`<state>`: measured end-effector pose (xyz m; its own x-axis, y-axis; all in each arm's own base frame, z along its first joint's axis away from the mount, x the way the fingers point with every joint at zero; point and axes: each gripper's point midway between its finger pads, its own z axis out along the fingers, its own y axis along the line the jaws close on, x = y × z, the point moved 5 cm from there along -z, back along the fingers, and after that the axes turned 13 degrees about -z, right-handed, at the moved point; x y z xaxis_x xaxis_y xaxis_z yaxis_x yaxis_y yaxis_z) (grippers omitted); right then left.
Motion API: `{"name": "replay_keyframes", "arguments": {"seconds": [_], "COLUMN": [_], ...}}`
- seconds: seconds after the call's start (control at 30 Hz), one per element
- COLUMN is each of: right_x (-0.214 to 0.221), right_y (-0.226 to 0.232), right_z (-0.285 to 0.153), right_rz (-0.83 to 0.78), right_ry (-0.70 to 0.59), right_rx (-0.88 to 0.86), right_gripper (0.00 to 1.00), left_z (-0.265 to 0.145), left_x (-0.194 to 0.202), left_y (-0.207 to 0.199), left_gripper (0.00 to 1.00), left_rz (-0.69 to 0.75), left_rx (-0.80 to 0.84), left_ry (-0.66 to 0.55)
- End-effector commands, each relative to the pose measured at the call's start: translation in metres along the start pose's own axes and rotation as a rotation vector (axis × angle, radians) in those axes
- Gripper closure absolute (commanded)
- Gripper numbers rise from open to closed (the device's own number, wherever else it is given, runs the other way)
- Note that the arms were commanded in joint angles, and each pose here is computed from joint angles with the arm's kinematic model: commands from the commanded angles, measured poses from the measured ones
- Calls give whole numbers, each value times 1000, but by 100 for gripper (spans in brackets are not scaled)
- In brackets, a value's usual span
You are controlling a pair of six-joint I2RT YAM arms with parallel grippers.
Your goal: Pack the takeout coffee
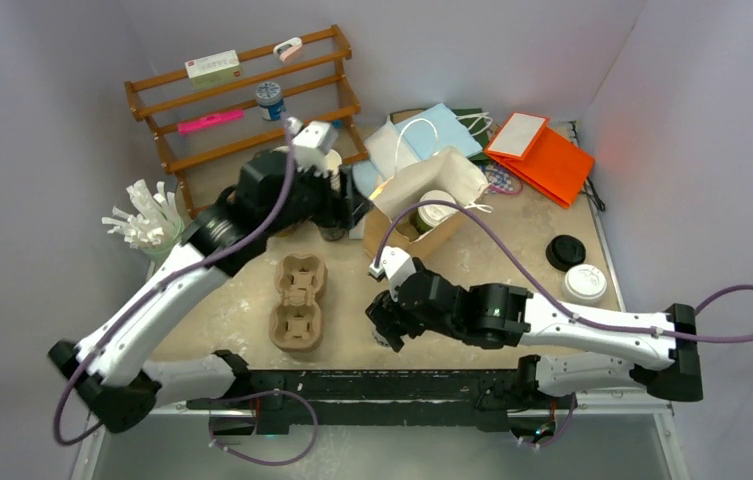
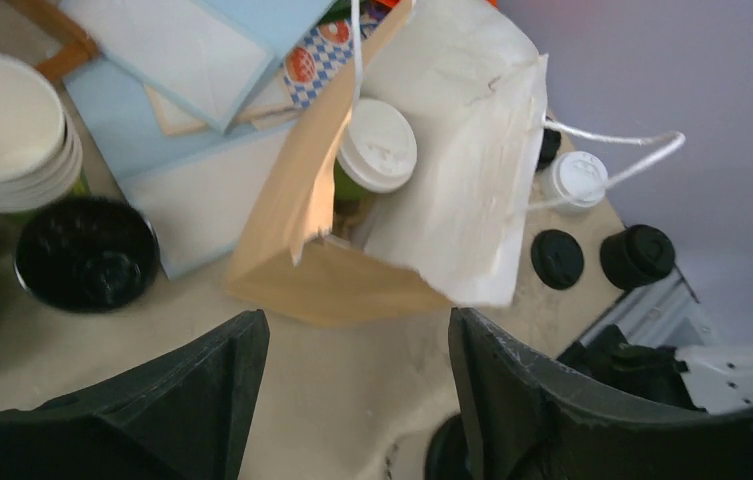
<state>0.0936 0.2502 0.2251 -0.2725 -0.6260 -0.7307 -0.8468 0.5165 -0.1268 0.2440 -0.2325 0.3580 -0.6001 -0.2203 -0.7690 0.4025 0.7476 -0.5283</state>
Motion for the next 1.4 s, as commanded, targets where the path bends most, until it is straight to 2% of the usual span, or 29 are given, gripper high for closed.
{"name": "replay_keyframes", "arguments": {"seconds": [0.0, 0.13, 0.27, 0.43, 0.9, 1.37], "right_x": [-10, 10, 23, 26, 36, 32], "right_y": [-7, -3, -4, -5, 4, 8], "right_z": [16, 33, 46, 53, 66, 69], "right_rz": [40, 25, -6, -37, -49, -35], "right_ry": [-129, -127, -99, -83, -33, -26], "right_rx": [143, 142, 173, 194, 190, 207], "right_gripper": [23, 22, 20, 18, 16, 14], "left_z": [-44, -67, -64, -53, -18, 13], "left_x": [46, 82, 128, 160, 195, 208], "left_y": [14, 19, 25, 28, 44, 60], "left_gripper": [31, 31, 31, 30, 28, 30], "left_rz": [-242, -356, -457, -468, -501, -397], "left_rx": [-30, 64, 138, 237, 301, 184], "left_ry": [86, 129, 268, 378, 411, 511]}}
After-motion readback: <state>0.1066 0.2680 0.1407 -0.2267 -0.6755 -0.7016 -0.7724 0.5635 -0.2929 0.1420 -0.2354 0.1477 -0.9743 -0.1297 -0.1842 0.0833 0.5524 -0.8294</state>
